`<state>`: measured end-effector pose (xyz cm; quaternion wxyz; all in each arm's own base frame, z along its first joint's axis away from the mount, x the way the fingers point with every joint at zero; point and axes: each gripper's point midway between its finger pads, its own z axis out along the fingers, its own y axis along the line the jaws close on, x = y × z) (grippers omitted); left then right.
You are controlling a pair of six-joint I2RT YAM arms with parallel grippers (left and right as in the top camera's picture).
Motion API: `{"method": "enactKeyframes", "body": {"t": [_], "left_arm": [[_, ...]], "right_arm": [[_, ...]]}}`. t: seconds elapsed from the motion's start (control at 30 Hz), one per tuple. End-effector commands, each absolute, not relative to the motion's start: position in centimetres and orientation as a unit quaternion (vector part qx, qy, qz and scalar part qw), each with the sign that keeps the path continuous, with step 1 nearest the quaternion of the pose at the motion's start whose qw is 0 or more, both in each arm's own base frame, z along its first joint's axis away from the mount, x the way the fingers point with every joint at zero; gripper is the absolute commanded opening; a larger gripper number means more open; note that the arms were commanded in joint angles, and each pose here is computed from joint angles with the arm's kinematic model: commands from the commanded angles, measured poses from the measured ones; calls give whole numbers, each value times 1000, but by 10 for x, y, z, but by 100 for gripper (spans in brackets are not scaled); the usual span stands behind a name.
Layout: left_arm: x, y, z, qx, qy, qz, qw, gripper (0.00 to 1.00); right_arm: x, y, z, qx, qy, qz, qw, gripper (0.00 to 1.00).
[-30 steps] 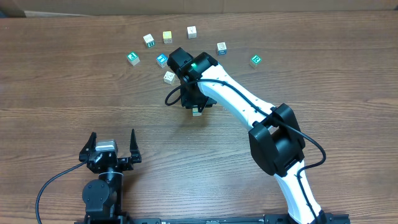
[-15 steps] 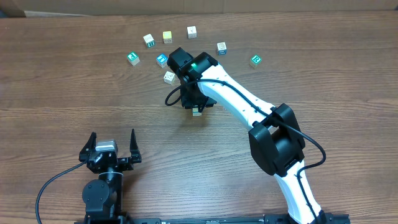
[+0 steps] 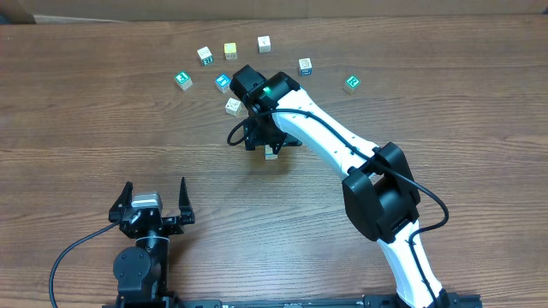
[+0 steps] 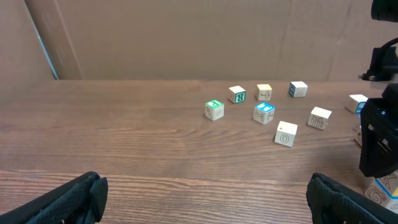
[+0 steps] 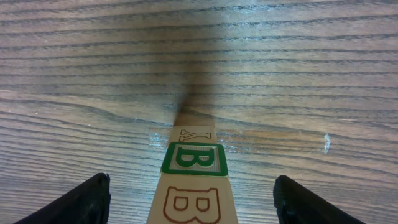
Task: Form a tower
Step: 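Raise the right gripper and move it away to the back right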
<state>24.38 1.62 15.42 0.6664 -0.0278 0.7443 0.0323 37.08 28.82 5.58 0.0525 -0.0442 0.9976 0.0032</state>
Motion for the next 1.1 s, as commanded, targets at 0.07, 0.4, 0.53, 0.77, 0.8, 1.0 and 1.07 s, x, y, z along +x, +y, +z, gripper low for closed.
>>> {"method": "enactKeyframes", "body": {"t": [0.07,0.4,0.53,0.77,0.8,1.0,1.07], "left_arm": [[243,18,156,-24,743,42,667,100],[243,18,156,-24,743,42,667,100],[243,18,156,-24,743,42,667,99],[243,18,156,-24,743,42,667,100],[243,18,156,-24,743,42,667,100],[243,18,156,-24,743,42,667,100],[243,18,156,-24,743,42,667,100]], "right_arm": [[370,290,56,-45,998,4,53,83],[395,306,113,-71,990,37,113,89],[404,309,147,-79,985,48,144,92],[422,276,189,-43,983,40,174,96],[423,269,190,-38,984,38,170,98],[431,222,186,7,990,16,142,100],[433,208,185,20,991,10,135,100]]}}
